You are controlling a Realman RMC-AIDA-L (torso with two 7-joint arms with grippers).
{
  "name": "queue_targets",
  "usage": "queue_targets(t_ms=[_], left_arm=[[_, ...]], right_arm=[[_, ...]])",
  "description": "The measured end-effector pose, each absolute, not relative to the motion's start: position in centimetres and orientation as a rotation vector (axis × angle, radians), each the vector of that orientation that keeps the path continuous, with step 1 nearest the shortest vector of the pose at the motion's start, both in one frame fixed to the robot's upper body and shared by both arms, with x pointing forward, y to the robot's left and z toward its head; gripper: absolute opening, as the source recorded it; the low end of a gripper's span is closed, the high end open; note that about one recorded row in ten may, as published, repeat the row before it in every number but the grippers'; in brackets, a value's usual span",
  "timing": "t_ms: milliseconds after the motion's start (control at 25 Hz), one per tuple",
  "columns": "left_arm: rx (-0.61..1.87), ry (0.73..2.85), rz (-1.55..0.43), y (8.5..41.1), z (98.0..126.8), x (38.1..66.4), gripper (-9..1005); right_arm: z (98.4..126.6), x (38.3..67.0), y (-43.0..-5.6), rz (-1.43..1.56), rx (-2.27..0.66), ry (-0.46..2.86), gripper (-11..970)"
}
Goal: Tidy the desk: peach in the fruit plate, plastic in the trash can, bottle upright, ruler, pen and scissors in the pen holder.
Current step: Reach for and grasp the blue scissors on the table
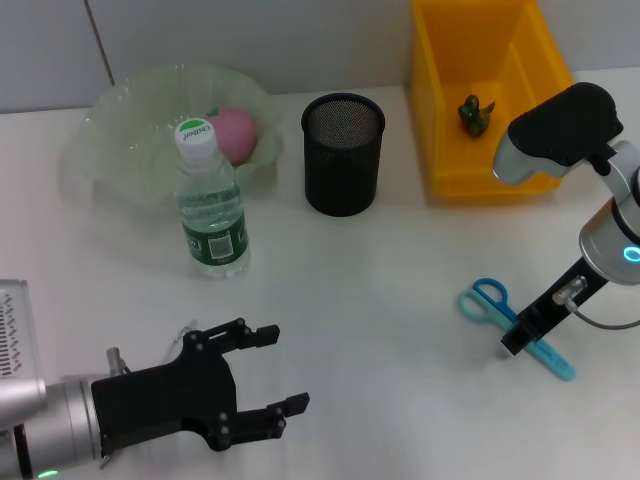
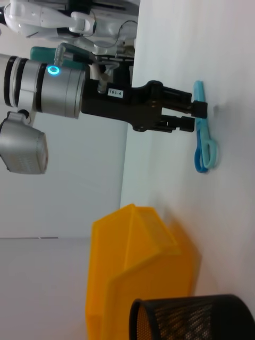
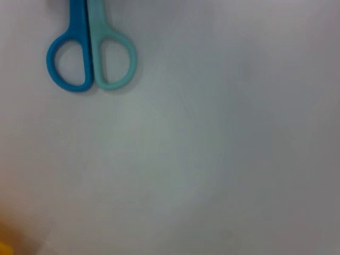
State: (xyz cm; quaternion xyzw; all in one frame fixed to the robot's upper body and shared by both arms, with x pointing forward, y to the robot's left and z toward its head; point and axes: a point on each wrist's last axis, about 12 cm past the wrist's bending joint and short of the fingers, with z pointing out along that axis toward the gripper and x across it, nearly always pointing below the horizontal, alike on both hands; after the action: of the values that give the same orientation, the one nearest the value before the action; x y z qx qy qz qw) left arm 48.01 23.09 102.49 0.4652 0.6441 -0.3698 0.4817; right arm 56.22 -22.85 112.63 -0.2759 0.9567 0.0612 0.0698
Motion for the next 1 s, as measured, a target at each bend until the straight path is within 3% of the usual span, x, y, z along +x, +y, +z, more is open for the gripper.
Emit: queue_targets(t_ms=[720,920,1000], left_arm=[[1.143,1.568,-0.916,22.81,102.45,47.89,805],[1.144,1.569,-0.917,22.8,102.43,47.87,805],[1.144,1.57,-0.918,22.79,102.43,47.86,805]], right_arm=[[112.19,56.4,-22.9,0.19,-0.831,2.893,477],[112.22,56.45,-22.95,0.192,-0.824,2.893,357],[112.23,56.46,-22.95,0.192,-0.824,2.892,353]])
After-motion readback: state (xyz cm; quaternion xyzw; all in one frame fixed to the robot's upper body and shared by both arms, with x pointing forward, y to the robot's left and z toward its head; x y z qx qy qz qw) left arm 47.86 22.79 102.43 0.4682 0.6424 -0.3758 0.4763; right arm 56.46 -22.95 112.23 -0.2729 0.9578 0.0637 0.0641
